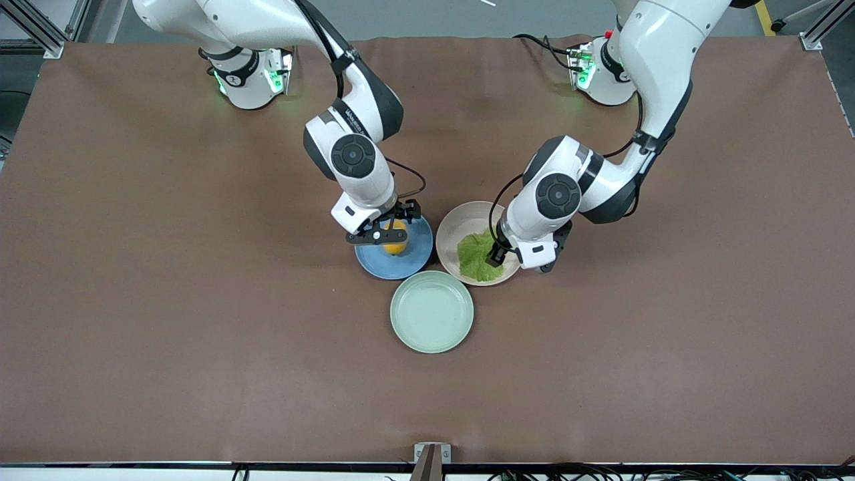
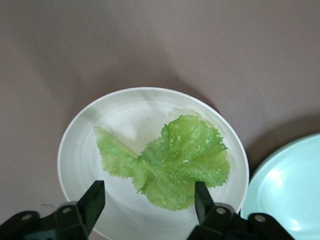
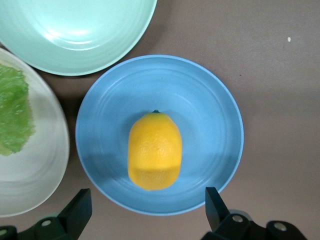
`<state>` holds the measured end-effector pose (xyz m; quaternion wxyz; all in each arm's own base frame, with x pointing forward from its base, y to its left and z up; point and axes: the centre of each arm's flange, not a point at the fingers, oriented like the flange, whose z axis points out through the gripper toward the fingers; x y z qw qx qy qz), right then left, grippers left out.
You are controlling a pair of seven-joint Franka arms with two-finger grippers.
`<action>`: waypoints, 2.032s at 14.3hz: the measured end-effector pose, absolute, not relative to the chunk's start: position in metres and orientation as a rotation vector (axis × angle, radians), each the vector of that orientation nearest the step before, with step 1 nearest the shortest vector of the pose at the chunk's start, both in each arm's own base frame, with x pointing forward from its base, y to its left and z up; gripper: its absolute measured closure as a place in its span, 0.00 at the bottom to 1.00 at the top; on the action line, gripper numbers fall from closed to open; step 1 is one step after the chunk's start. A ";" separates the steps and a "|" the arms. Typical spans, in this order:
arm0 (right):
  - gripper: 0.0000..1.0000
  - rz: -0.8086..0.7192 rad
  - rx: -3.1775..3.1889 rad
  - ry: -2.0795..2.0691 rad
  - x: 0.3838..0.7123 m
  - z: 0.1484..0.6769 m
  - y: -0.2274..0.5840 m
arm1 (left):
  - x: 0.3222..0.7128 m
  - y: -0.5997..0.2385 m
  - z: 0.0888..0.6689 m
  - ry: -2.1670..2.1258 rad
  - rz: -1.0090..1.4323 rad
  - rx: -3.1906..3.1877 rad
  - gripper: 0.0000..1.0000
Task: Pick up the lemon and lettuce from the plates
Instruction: 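Close the right gripper on the lemon while the left gripper grasps the lettuce, then lift the lemon with the right gripper while the left gripper lifts the lettuce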
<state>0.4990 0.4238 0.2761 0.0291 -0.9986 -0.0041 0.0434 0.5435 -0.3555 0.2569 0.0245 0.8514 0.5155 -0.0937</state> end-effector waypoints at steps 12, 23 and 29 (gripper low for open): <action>0.03 0.091 -3.081 0.006 0.504 0.198 0.425 | 0.547 -0.365 0.196 1.610 -0.344 2.629 0.47; 0.38 0.113 -3.089 -0.015 0.504 0.220 0.433 | 0.568 -0.365 0.259 1.650 -0.339 2.653 0.96; 0.38 0.233 -3.186 0.095 0.536 0.376 0.348 | 0.601 -0.302 0.350 1.655 -0.119 2.706 0.96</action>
